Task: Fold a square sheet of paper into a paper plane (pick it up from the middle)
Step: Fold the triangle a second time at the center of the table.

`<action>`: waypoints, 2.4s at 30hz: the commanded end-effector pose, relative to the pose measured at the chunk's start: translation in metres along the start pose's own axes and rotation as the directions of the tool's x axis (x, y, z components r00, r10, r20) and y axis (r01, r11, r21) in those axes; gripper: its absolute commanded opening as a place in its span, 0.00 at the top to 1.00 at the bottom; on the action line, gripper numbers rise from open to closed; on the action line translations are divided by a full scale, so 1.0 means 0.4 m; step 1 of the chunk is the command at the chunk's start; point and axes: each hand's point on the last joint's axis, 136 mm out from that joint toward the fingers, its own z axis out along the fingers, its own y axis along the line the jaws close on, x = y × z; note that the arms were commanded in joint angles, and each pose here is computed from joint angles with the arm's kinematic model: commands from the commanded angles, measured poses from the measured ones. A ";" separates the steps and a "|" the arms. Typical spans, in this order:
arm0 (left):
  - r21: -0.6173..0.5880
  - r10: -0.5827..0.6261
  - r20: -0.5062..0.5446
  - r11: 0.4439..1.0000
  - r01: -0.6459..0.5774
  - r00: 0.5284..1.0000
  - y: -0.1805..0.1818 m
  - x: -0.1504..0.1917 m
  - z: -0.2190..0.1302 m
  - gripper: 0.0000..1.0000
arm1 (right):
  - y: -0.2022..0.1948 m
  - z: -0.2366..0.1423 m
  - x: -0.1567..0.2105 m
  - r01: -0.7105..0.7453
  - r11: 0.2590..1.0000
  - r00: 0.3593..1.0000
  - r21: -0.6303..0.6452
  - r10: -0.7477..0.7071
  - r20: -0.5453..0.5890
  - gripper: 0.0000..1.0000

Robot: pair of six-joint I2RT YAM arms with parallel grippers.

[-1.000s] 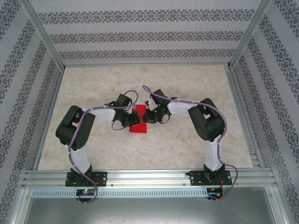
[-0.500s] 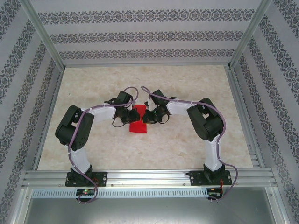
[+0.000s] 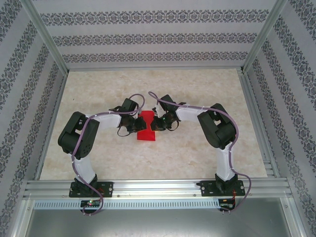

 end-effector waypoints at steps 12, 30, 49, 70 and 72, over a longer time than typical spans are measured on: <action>-0.103 -0.130 0.098 0.985 0.140 0.987 0.155 -0.065 -0.058 0.80 | -0.178 0.029 0.111 -0.074 0.963 0.986 0.259 0.109 -0.124 0.92; 0.123 -0.027 0.043 0.992 0.021 0.999 -0.054 -0.028 -0.082 0.91 | -0.164 0.038 0.109 -0.091 0.970 0.985 0.224 0.121 -0.124 0.92; 0.008 -0.052 -0.062 0.999 0.053 0.997 0.013 0.033 0.017 0.95 | -0.012 -0.028 0.013 -0.062 0.998 0.998 -0.007 0.061 -0.021 0.90; -0.014 -0.070 -0.068 0.998 0.069 0.995 0.035 0.055 0.026 0.96 | 0.084 -0.030 0.112 0.041 0.999 0.995 -0.033 -0.044 -0.090 0.87; -0.020 -0.071 -0.071 0.997 0.070 0.995 0.037 0.057 0.027 0.96 | 0.078 -0.029 0.109 0.039 0.999 0.995 -0.021 -0.040 -0.087 0.87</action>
